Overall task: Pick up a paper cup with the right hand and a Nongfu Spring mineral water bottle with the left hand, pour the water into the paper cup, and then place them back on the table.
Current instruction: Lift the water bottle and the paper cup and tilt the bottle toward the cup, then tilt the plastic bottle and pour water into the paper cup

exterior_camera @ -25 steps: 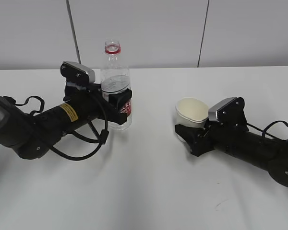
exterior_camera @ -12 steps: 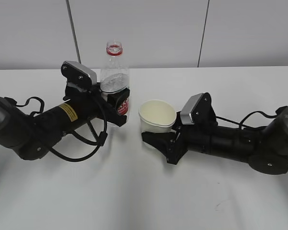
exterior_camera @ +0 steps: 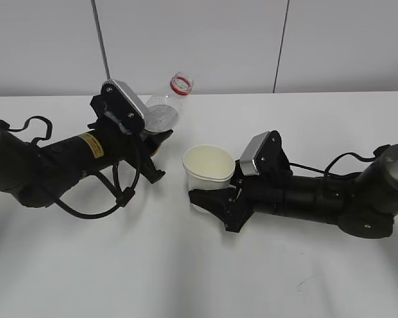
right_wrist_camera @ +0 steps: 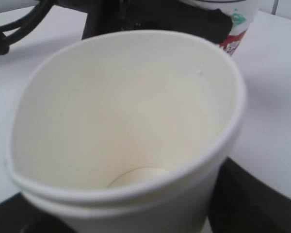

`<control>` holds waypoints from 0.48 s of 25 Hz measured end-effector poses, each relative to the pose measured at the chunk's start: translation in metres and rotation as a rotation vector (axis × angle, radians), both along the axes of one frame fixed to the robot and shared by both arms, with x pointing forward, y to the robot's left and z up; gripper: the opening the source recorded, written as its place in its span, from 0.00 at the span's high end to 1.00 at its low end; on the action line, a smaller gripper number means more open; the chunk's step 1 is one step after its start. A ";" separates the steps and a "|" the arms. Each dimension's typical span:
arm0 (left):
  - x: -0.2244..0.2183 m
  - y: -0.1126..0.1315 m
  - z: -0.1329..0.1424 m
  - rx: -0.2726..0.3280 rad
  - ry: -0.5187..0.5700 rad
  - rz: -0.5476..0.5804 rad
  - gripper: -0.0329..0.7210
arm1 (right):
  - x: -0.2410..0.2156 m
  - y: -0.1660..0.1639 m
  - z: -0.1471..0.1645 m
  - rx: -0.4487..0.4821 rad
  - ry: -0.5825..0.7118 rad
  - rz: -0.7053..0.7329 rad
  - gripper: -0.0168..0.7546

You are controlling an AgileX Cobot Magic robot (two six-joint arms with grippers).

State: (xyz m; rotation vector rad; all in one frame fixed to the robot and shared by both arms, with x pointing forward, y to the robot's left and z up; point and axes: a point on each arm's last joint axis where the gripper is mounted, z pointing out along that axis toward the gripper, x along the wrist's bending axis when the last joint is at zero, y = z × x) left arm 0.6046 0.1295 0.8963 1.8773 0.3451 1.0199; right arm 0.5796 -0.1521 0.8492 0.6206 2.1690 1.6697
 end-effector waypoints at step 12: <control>0.002 0.003 0.001 0.294 -0.212 -0.039 0.56 | -0.002 0.001 -0.001 -0.007 0.000 0.022 0.32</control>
